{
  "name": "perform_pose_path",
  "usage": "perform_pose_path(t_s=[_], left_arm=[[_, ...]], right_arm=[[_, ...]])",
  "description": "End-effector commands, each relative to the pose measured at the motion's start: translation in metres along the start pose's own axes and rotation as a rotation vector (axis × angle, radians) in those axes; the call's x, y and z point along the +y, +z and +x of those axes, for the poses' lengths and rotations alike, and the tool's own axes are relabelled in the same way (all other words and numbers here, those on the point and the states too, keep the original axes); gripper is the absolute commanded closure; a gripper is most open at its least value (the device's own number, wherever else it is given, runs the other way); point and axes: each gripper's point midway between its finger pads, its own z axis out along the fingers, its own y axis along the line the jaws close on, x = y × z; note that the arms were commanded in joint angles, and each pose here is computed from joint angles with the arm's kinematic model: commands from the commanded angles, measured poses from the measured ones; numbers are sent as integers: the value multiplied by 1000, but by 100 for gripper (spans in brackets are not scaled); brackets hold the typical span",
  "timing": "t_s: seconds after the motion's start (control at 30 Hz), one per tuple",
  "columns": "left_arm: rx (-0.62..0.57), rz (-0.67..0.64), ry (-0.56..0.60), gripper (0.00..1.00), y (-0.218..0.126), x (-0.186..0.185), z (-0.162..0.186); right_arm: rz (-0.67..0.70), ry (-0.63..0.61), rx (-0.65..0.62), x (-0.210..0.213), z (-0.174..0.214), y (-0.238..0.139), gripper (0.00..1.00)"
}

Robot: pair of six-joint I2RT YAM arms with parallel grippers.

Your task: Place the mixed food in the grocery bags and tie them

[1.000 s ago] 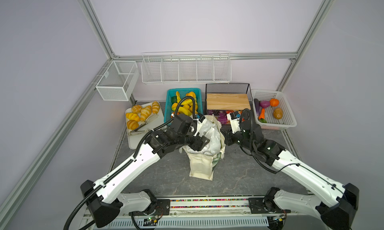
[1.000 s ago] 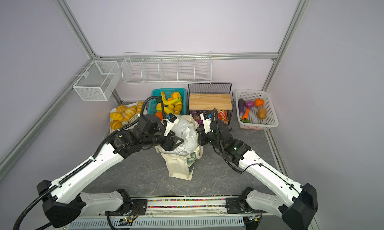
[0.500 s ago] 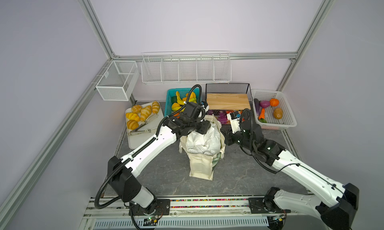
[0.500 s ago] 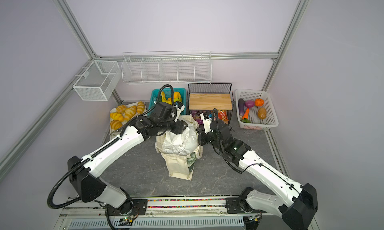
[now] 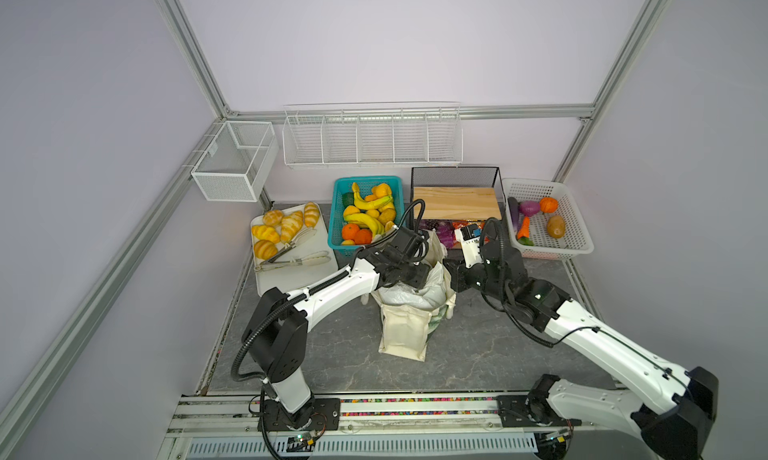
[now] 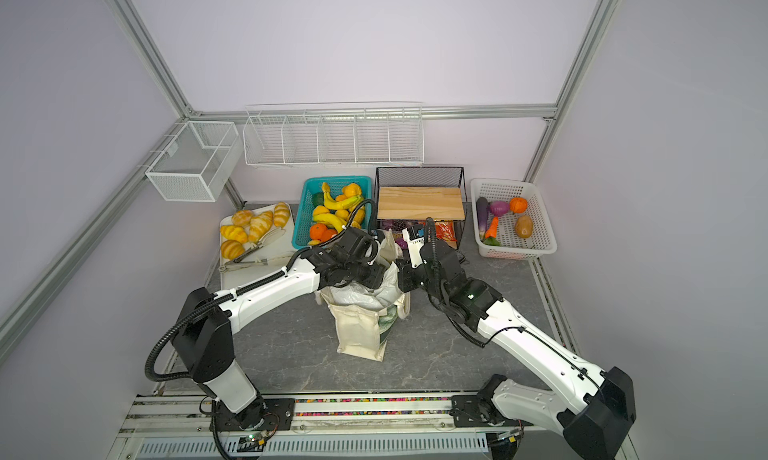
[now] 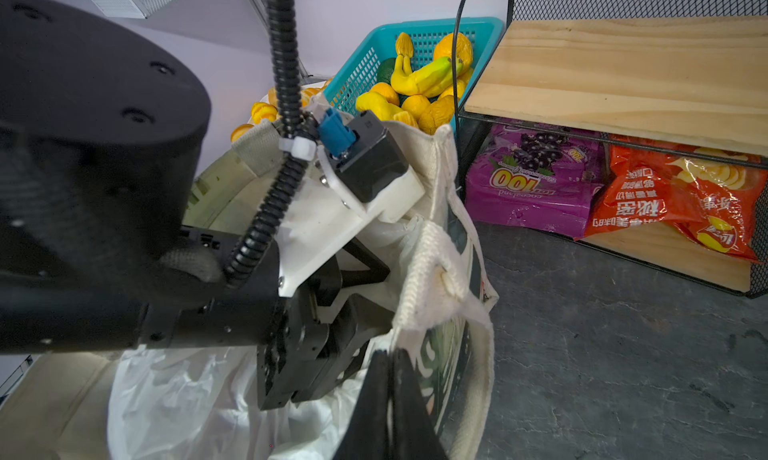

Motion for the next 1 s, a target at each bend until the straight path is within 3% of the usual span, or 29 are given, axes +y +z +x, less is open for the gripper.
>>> perform_pose_path(t_s=[0.0,0.13,0.2,0.33,0.43,0.47,0.5,0.6,0.63,0.73,0.87,0.97], left_arm=[[6,-2,9,41,-25,-6,-1],[-169,-3,19,35,-78,-10,-37],[-264,-4,20,32,-104,-10,-51],[-474,-17,7,29,-157,-4,-70],[-584,-44,-32,27,-193,14,-73],[-619,-73,-55,27,-204,24,-71],[-655,-125,-88,26,-214,38,-68],[-747,-330,-172,22,-242,86,-50],[-779,-401,-200,20,-252,101,-43],[-858,-633,-301,17,-272,154,-11],[-891,-852,-401,16,-262,221,36],[-862,-937,-488,13,-241,266,71]], right_arm=[[-18,-16,-138,5,-34,-14,93],[-2,-34,-137,2,-33,-19,91],[7,-45,-128,0,-31,-21,81],[60,-90,-123,-8,-35,-33,47],[111,-133,-144,-15,-44,-49,32],[144,-149,-149,-20,-47,-54,27],[187,-164,-155,-27,-50,-60,15],[352,-196,-167,-57,-55,-77,2],[407,-197,-172,-68,-56,-82,1],[586,-170,-198,-109,-55,-96,11],[759,-75,-214,-166,-42,-100,11],[862,0,-167,-209,-18,-91,11]])
